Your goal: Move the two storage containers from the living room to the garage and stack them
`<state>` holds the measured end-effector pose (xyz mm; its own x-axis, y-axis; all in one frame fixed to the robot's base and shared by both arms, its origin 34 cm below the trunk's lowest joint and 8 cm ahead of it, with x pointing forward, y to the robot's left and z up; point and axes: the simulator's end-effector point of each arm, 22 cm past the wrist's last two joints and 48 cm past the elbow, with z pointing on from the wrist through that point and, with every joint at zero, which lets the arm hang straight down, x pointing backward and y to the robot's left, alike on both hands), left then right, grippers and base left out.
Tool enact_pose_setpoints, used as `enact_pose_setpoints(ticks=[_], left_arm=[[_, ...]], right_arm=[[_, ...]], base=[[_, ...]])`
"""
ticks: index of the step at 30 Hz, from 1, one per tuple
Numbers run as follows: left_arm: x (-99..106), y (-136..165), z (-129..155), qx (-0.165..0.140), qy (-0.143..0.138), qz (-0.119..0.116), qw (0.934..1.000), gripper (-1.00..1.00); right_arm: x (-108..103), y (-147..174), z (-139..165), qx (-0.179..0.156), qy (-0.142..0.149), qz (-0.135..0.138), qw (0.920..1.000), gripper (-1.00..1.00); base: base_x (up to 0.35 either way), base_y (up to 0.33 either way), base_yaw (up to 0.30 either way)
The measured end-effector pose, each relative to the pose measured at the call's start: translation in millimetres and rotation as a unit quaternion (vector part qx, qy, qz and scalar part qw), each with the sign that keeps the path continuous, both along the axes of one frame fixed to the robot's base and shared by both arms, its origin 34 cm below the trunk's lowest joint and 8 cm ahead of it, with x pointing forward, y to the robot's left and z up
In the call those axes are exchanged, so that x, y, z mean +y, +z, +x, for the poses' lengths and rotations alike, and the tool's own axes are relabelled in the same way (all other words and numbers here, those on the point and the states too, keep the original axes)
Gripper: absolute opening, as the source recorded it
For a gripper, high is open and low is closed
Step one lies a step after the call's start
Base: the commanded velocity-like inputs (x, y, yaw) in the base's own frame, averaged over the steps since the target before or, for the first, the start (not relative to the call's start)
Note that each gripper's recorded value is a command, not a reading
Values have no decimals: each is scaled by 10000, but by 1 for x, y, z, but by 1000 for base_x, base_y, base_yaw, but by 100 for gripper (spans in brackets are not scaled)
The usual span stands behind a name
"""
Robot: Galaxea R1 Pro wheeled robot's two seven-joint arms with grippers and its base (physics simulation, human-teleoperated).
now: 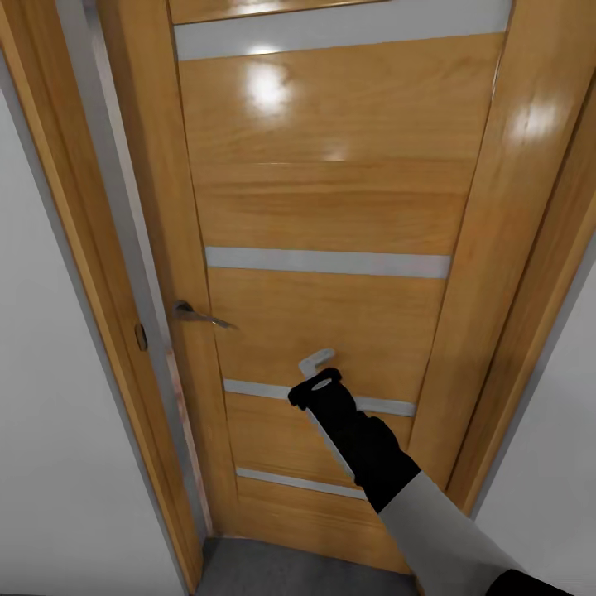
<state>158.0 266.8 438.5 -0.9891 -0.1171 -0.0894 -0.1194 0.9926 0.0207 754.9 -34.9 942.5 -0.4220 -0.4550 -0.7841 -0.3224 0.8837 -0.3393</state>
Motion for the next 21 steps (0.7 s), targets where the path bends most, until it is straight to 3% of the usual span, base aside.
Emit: enact_pose_setpoints(ticks=[6, 21], left_arm=[[0, 0, 0, 0, -4, 0, 10000, 100], [1, 0, 0, -2, 1, 7, 10000, 100]], right_arm=[[-17, 0, 22, -25, -166, -297, 9994, 100], [-39, 6, 52, -3, -409, -501, 9979, 100]], base=[[0, 0, 0], [0, 0, 0]])
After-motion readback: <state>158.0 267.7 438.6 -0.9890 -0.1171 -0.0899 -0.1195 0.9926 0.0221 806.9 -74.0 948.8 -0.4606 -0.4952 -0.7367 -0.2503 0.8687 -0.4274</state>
